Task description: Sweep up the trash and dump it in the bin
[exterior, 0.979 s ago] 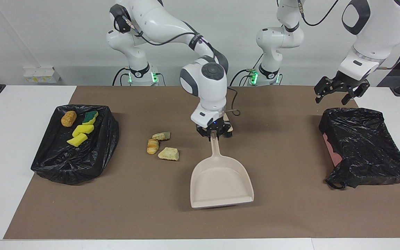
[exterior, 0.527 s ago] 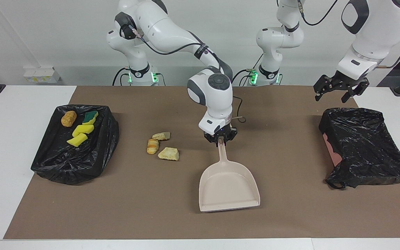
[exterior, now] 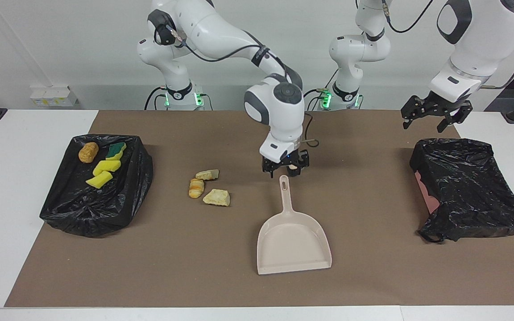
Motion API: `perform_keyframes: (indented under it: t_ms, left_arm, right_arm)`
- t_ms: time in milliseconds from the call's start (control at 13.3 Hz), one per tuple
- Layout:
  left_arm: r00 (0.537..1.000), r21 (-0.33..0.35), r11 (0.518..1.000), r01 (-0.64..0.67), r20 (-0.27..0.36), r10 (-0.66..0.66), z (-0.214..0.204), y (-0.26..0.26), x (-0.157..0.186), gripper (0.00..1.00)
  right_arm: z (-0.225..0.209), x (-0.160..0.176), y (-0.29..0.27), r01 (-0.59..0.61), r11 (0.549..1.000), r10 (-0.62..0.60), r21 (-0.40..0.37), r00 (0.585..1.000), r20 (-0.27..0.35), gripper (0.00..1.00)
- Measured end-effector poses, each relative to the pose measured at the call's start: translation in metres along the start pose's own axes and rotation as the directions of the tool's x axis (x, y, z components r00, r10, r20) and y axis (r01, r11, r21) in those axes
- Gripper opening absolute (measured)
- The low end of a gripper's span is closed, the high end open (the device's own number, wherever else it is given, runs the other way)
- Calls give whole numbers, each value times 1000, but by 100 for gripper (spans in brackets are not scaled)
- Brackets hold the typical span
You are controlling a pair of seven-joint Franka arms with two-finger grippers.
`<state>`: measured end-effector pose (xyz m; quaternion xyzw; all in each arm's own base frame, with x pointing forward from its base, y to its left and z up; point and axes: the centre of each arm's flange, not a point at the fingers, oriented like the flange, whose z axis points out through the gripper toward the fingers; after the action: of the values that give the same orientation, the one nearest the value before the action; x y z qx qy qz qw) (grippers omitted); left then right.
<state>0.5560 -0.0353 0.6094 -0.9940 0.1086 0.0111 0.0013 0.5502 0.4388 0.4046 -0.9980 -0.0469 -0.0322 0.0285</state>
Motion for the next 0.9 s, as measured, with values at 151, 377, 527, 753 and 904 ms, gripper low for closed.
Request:
perform_keyframes:
  t_ms: [151, 377, 527, 753, 904]
  left_arm:
    - [999, 0, 999, -34, 3, 34, 10, 17, 9, 100]
    - [996, 0, 996, -93, 7, 93, 43, 50, 33, 100]
    - [992, -1, 992, -127, 7, 127, 69, 76, 45, 100]
    - [993, -7, 993, -119, -7, 119, 111, 126, 62, 100]
    - [996, -10, 996, -86, -25, 86, 138, 174, 73, 100]
  right_arm:
    - [-22, -34, -3, 25, 1000, -25, 2, 1000, 15, 100]
    - [-22, -106, -13, 106, 994, -104, -23, 992, 73, 100]
    - [-10, -147, -14, 181, 983, -178, -12, 975, 131, 100]
    - [21, -189, -20, 239, 971, -239, 14, 960, 145, 100]
    - [41, -206, -19, 258, 966, -256, 8, 954, 159, 100]
